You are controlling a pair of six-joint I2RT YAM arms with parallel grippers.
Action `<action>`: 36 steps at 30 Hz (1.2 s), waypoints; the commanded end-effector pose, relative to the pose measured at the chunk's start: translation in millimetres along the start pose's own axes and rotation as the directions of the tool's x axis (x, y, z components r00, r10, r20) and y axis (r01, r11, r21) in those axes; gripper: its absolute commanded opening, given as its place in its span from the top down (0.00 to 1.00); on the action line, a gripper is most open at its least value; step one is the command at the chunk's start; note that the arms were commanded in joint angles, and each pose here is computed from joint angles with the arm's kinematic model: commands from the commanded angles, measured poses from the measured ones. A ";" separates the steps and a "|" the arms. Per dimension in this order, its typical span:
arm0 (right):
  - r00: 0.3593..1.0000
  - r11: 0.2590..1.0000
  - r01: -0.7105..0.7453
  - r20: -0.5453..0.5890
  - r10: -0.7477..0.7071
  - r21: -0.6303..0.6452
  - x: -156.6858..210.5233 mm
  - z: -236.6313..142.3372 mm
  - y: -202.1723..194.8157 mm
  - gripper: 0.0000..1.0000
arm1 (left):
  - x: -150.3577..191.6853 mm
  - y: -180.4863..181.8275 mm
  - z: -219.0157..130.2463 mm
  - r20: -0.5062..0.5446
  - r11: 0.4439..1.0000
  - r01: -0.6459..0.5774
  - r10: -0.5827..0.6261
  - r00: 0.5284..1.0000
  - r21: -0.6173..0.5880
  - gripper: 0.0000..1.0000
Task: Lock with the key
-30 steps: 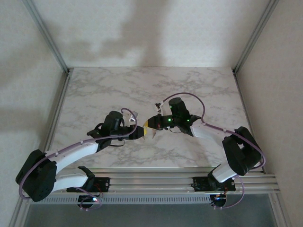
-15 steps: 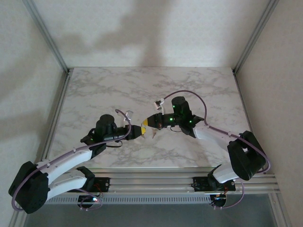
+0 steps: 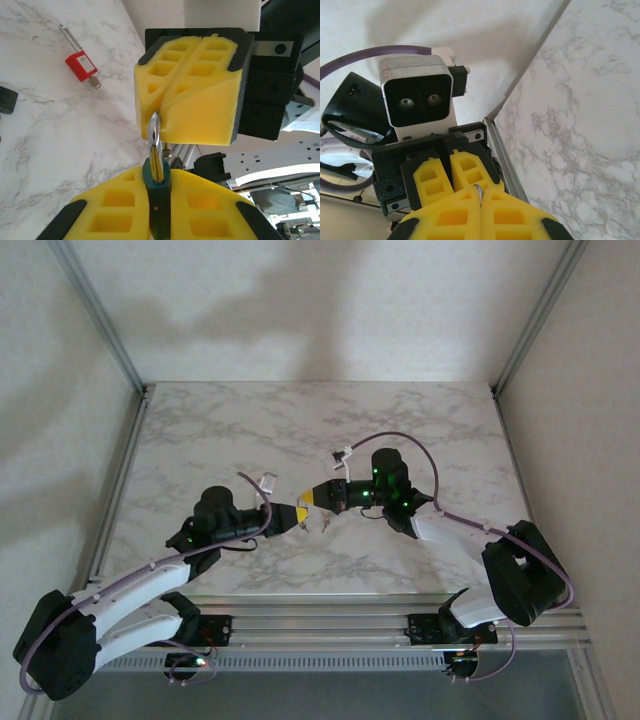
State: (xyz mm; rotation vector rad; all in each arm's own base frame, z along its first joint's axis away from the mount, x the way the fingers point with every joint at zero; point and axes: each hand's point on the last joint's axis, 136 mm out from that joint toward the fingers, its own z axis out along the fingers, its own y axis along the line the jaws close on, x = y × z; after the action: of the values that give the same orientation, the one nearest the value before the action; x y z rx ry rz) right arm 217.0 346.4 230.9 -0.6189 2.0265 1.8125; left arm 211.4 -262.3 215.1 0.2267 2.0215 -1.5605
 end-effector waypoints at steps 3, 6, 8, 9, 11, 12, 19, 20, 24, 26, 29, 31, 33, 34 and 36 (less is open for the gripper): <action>0.998 0.998 -0.053 0.033 0.052 0.037 2.7 4.8 -21.5 1.00 | 0.8 -88.0 -13.7 0.021 0.925 -0.215 0.219 0.975 0.315 1.00; 0.998 0.998 -0.048 0.032 0.048 0.029 3.0 5.1 -19.8 1.00 | -0.2 -92.1 -15.7 0.031 0.919 -0.224 0.227 0.973 0.326 1.00; 0.998 0.999 -0.050 0.030 0.049 0.022 3.1 4.9 -18.3 1.00 | -0.1 -93.2 -15.9 0.029 0.917 -0.227 0.230 0.973 0.329 1.00; 0.998 0.999 -0.046 0.031 0.046 0.018 3.0 4.6 -16.7 1.00 | -0.3 -92.6 -15.4 0.027 0.918 -0.225 0.229 0.973 0.325 1.00; 0.999 0.999 -0.040 0.035 0.040 0.015 2.1 3.5 -14.3 1.00 | -0.3 -92.1 -15.0 0.025 0.920 -0.224 0.229 0.973 0.323 1.00; 0.999 0.999 -0.041 0.036 0.040 0.015 2.4 3.1 -14.3 1.00 | -0.3 -91.6 -14.5 0.022 0.921 -0.222 0.227 0.974 0.319 1.00; 0.999 1.000 -0.027 0.037 0.027 -0.002 1.9 1.6 -7.1 1.00 | -5.2 -89.8 -13.6 0.026 0.934 -0.217 0.219 0.975 0.284 0.59; 0.999 1.000 -0.024 0.041 0.024 0.000 1.6 0.8 -6.2 1.00 | -6.3 -89.5 -13.5 0.028 0.936 -0.220 0.221 0.975 0.276 0.57; 0.998 1.000 -0.012 0.054 0.011 0.003 1.0 -1.3 -3.7 1.00 | -6.4 -88.9 -13.9 0.023 0.939 -0.222 0.224 0.974 0.262 0.56; 0.998 1.000 -0.006 0.062 0.006 0.000 0.0 -2.8 -1.6 1.00 | -4.3 -81.7 -12.1 0.010 0.948 -0.215 0.219 0.976 0.235 0.55; 0.997 1.000 0.009 0.076 -0.009 0.001 -1.3 -5.2 1.3 1.00 | -1.4 -71.4 -10.4 0.002 0.958 -0.204 0.208 0.978 0.203 0.57; 0.996 1.000 0.018 0.083 -0.017 0.000 -1.5 -6.6 2.9 1.00 | -2.1 -68.8 -10.2 0.006 0.960 -0.203 0.206 0.979 0.193 0.58; 0.996 1.000 0.020 0.087 -0.020 -0.002 -1.5 -6.9 3.9 1.00 | -3.1 -69.2 -10.2 0.009 0.960 -0.205 0.207 0.978 0.193 0.59; 0.996 1.000 0.020 0.086 -0.019 -0.003 -1.3 -7.0 3.8 1.00 | -2.3 -68.0 -9.4 0.004 0.961 -0.202 0.205 0.979 0.190 0.59; 0.996 1.000 0.024 0.088 -0.023 -0.011 -1.5 -7.1 5.6 1.00 | -3.2 -66.9 -9.0 0.005 0.962 -0.205 0.207 0.978 0.182 0.61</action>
State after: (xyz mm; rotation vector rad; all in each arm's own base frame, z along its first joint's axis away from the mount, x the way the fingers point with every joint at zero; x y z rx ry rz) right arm 208.0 342.6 242.3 -0.6156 1.9403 1.8512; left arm 190.9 -269.0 236.0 0.3849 1.9448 -1.5831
